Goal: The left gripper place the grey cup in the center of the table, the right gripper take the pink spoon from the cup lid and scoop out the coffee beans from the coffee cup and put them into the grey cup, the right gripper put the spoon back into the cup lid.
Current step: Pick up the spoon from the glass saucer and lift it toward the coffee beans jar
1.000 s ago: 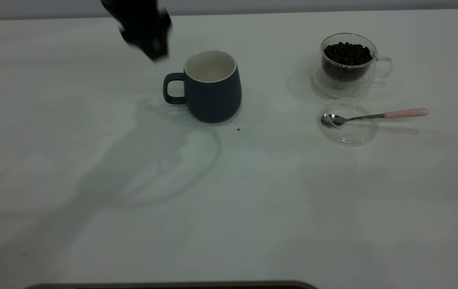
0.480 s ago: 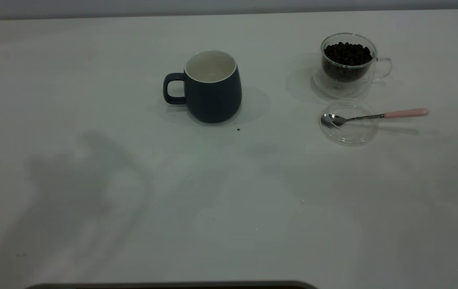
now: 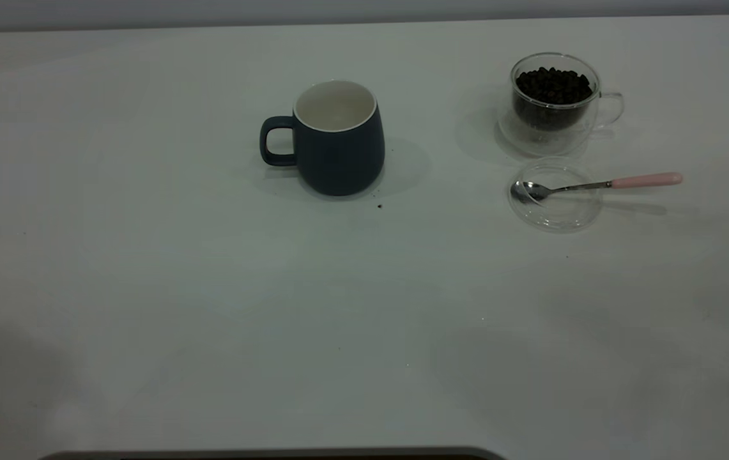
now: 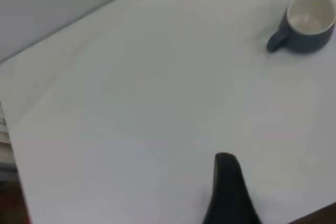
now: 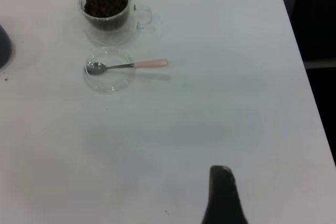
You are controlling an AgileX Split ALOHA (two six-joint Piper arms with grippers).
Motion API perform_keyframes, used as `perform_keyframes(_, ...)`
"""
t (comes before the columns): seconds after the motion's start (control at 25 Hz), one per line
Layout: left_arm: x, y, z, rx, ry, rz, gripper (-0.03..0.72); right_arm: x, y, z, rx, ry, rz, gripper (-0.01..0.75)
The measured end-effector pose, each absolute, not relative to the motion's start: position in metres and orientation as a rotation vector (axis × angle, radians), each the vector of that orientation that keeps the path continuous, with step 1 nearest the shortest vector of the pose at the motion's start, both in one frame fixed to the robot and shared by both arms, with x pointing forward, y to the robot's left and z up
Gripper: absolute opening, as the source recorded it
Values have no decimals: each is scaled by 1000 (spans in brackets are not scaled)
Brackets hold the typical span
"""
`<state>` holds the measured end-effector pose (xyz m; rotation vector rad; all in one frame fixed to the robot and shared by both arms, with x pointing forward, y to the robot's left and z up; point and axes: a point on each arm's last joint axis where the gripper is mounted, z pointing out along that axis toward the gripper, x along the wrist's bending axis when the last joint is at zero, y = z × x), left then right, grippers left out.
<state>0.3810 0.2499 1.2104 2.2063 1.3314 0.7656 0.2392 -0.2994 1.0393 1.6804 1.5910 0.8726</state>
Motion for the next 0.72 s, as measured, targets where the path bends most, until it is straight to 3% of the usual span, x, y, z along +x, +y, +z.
perform_keyframes(0.4, 283, 287, 1157, 2054, 1296, 611, 567, 239, -299, 1039, 1680, 1591, 872, 573)
perform_keyframes(0.72, 228, 311, 1106, 1815, 1473, 786, 567, 239, -300, 1039, 1680, 1590, 871, 573)
